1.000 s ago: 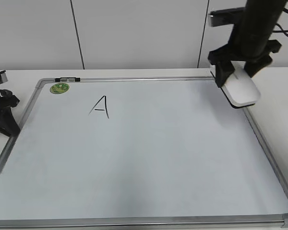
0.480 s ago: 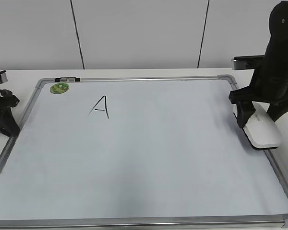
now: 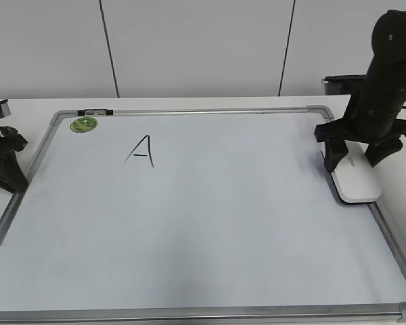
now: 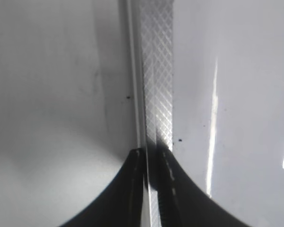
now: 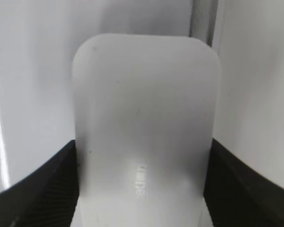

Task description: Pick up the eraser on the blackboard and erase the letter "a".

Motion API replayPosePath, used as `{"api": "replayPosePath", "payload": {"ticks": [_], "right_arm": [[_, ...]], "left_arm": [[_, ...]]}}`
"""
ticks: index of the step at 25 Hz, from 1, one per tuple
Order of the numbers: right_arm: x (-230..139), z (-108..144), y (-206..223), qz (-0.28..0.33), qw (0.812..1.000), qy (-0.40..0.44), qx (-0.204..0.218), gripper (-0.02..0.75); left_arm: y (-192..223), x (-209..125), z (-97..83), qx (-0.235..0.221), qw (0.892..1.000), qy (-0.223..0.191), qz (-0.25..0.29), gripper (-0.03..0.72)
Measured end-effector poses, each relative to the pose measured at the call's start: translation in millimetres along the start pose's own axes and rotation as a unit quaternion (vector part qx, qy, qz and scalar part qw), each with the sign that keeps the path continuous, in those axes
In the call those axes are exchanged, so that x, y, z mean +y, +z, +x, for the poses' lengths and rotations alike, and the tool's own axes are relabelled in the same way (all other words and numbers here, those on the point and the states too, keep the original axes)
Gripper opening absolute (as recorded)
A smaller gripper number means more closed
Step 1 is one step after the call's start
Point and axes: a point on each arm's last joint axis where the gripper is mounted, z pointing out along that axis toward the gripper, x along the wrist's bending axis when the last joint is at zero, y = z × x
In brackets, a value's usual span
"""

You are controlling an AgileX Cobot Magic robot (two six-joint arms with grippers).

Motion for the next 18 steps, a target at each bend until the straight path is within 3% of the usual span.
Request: {"api": "replayPosePath", "payload": {"ticks": [11, 18], "right_arm": [[9.2, 0.1, 17.2, 0.008, 1.000, 0.001, 0.000, 0.547], [14.3, -0.4, 16.0, 0.001, 1.000, 0.000, -0.003, 0.608]], "left_arm": [[0.0, 0.0, 0.0, 0.000, 1.000, 0.000, 0.000, 0.046], [0.0, 0.0, 0.0, 0.000, 1.000, 0.000, 0.000, 0.050]]}}
